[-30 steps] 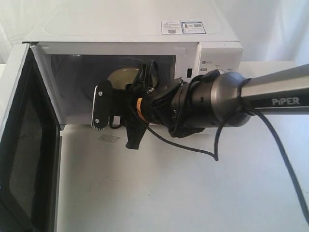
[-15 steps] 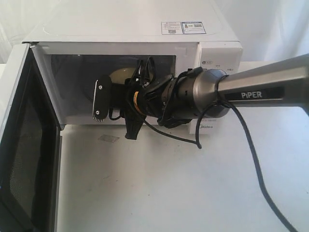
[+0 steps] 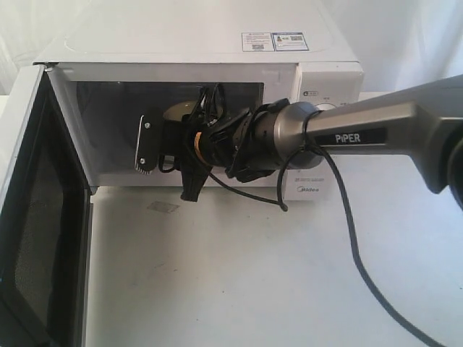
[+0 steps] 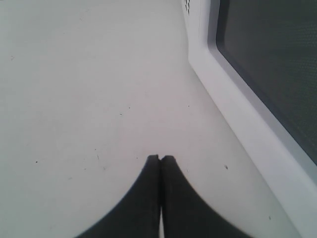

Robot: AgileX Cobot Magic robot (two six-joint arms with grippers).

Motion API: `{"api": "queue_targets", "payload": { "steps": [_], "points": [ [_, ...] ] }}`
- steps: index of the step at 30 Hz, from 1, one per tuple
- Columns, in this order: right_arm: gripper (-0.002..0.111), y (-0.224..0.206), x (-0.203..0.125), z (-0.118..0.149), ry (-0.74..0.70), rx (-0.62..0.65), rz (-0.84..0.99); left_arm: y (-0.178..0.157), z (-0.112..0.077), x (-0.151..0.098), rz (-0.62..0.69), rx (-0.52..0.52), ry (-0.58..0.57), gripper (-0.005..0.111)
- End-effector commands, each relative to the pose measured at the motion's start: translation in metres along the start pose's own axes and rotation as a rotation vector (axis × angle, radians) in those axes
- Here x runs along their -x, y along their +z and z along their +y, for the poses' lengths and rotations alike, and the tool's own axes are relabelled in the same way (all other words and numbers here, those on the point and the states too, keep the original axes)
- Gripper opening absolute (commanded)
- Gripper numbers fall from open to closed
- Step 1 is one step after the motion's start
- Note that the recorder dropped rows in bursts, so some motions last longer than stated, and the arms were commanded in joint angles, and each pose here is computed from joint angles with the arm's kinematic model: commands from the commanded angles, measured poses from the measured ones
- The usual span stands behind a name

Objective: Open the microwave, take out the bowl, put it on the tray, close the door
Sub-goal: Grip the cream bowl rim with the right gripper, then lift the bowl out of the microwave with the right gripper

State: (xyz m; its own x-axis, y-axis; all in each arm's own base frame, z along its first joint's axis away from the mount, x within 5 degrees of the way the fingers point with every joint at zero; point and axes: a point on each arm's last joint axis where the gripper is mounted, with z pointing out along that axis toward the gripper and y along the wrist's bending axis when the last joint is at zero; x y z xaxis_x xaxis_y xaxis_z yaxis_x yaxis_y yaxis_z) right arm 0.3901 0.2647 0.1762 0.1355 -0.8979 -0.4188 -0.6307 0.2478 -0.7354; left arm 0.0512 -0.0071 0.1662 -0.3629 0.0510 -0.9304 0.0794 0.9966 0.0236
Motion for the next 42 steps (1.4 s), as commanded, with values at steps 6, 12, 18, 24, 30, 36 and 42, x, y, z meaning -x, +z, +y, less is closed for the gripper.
{"api": "queue_targets", "payload": {
  "steps": [6, 12, 18, 24, 30, 36, 42],
  "points": [
    [0.041, 0.01, -0.012, -0.006, 0.015, -0.004, 0.015, 0.0, 0.0, -0.001, -0.001, -0.003, -0.01, 0.0],
    [0.041, 0.013, -0.014, -0.003, 0.032, 0.035, -0.006, 0.0, 0.0, -0.001, -0.001, -0.003, -0.01, 0.0],
    [0.0, 0.013, -0.015, -0.003, 0.075, 0.045, -0.01, 0.0, 0.0, -0.001, -0.001, -0.003, -0.01, 0.0],
    [0.0, -0.005, 0.011, -0.008, 0.171, 0.054, -0.093, 0.0, 0.0, -0.001, -0.001, -0.003, -0.01, 0.0],
    [0.0, -0.054, 0.04, 0.014, 0.338, 0.229, -0.224, 0.0, 0.0, -0.001, -0.001, -0.003, -0.01, 0.0],
    [0.0, -0.108, 0.046, 0.037, 0.496, 0.436, -0.288, 0.0, 0.0, -0.001, -0.001, -0.003, -0.01, 0.0],
    [0.0, -0.148, 0.045, 0.052, 0.597, 0.647, -0.343, 0.0, 0.0, -0.001, -0.001, -0.003, -0.01, 0.0]
  ]
}}
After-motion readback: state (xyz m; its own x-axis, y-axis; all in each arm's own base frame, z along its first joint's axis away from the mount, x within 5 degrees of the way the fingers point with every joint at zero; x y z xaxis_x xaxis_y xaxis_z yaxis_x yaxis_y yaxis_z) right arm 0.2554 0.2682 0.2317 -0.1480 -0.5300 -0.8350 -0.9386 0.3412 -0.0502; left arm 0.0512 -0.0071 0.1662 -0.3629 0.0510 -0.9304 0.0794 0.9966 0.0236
